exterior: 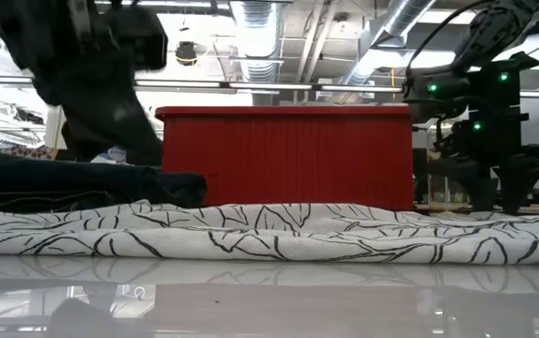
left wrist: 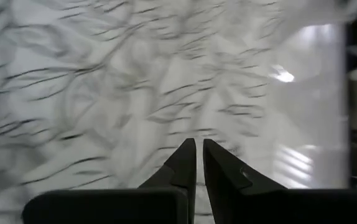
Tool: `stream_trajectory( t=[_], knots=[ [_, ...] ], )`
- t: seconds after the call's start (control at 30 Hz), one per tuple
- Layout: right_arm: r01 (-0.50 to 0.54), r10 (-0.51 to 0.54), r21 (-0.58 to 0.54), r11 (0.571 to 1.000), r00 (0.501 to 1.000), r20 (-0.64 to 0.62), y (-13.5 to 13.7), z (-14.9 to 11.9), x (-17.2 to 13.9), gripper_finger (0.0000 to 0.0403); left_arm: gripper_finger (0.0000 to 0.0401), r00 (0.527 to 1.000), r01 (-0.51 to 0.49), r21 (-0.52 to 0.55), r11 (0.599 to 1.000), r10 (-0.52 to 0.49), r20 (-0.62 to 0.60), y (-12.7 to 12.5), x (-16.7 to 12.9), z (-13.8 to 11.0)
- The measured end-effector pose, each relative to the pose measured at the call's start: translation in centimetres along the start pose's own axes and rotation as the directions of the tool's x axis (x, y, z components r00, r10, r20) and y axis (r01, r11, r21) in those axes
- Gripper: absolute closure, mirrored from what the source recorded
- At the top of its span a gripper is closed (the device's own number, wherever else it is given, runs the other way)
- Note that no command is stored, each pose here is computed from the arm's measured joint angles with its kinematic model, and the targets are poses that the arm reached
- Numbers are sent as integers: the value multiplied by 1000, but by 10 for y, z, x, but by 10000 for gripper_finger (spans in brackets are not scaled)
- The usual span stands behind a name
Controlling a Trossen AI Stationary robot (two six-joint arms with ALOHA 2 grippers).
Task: Fold Laundry from Bin
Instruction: Fold the white patterned shirt
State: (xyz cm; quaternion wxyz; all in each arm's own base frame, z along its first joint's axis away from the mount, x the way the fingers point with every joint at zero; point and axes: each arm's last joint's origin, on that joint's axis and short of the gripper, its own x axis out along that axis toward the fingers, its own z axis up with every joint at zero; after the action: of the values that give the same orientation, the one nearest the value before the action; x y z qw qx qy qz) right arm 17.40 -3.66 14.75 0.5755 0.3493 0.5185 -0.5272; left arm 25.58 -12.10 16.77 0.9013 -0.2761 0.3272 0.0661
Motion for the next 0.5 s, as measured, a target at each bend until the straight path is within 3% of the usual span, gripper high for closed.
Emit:
stream_trajectory(
  t=[0.07,0.3,0.5],
  knots=[
    [1,0,-10,1000,1000,1,0,-2,0,181,383,999,-37,1,999,37,-25,5,1,-1],
    [-44,45,-30,999,999,20,-1,-2,-6,207,383,997,-31,28,999,33,-75,5,3,-7],
    [-101,99,30,994,992,73,-16,-12,-28,209,383,981,-28,11,1000,30,-192,9,24,-27]
  ],
)
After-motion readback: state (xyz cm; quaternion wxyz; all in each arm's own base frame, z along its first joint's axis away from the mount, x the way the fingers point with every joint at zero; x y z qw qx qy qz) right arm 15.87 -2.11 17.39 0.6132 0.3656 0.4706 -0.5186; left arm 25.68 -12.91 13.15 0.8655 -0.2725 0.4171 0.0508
